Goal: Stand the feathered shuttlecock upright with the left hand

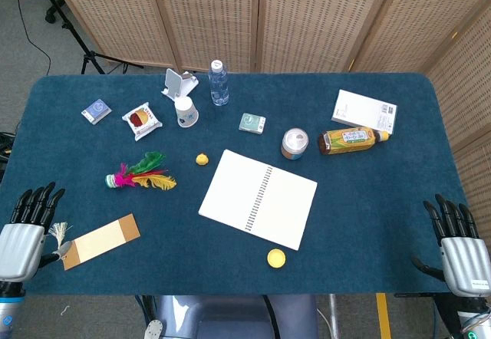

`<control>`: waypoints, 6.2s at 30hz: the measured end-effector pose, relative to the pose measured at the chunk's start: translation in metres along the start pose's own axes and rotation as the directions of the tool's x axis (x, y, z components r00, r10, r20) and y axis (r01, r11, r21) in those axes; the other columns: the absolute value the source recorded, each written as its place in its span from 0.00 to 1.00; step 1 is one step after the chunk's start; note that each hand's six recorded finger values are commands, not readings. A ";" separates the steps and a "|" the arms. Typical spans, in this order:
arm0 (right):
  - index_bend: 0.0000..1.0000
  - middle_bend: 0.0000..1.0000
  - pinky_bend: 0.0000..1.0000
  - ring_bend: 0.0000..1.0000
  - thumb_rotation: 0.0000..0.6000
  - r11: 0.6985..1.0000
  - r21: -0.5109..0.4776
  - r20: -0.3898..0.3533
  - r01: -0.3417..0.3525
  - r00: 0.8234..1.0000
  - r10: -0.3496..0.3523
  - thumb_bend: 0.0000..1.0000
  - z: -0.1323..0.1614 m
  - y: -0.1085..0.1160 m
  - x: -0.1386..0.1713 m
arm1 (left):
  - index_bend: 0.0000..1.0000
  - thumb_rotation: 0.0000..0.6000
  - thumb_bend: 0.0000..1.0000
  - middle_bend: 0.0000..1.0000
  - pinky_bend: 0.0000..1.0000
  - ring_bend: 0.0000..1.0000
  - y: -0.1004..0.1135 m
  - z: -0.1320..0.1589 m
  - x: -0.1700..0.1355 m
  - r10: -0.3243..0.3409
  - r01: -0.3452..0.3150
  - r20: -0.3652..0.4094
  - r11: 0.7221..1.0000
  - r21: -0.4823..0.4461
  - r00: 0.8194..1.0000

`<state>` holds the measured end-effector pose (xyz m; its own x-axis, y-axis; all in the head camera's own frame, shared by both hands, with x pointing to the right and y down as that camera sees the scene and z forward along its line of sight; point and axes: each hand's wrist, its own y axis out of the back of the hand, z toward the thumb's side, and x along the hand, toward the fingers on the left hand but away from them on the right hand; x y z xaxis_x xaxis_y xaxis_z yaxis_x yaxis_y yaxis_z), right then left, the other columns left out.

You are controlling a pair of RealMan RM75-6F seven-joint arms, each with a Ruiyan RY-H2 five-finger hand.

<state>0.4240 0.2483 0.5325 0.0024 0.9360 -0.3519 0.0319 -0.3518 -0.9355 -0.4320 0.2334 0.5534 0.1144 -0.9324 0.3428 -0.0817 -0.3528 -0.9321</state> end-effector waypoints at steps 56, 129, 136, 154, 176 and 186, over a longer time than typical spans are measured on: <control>0.00 0.00 0.00 0.00 1.00 0.999 -0.033 -0.043 -0.027 0.999 0.026 0.00 0.008 -0.003 0.002 | 0.42 1.00 0.30 0.00 0.00 0.00 -0.029 0.041 0.128 -0.067 0.066 -0.038 0.997 -0.042 0.997; 0.00 0.00 0.00 0.00 1.00 0.990 -0.138 -0.009 -0.008 1.000 0.007 0.00 -0.014 0.011 -0.006 | 0.62 1.00 0.41 0.00 0.00 0.00 -0.118 0.126 0.200 -0.058 0.057 -0.029 0.998 -0.029 0.998; 0.00 0.00 0.00 0.00 1.00 0.991 -0.135 -0.007 -0.006 1.000 0.006 0.00 -0.015 0.011 -0.006 | 0.65 1.00 0.44 0.00 0.00 0.00 -0.120 0.122 0.199 -0.061 0.060 -0.040 0.998 -0.023 0.997; 0.00 0.00 0.00 0.00 1.00 0.991 -0.135 -0.004 -0.001 1.000 0.001 0.00 -0.015 0.011 -0.006 | 0.69 1.00 0.44 0.00 0.00 0.00 -0.088 0.130 0.203 0.035 -0.036 -0.011 0.998 -0.050 0.999; 0.00 0.00 0.00 0.00 1.00 0.992 -0.125 -0.006 0.007 1.000 -0.008 0.00 -0.013 0.011 -0.005 | 0.69 1.00 0.44 0.00 0.00 0.00 -0.036 0.120 0.187 0.178 -0.177 0.006 0.980 -0.091 0.984; 0.00 0.00 0.00 0.00 1.00 0.993 -0.117 -0.007 0.009 1.000 -0.010 0.00 -0.012 0.011 -0.004 | 0.69 1.00 0.44 0.00 0.00 0.00 -0.055 0.091 0.166 0.125 -0.127 -0.032 0.990 -0.066 0.992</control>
<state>0.4366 0.2411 0.5238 0.0088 0.9395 -0.3426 0.1485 -0.3400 -0.9286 -0.3185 0.1054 0.6514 0.0715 -0.9713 0.2270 -0.1612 -0.2358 -0.9583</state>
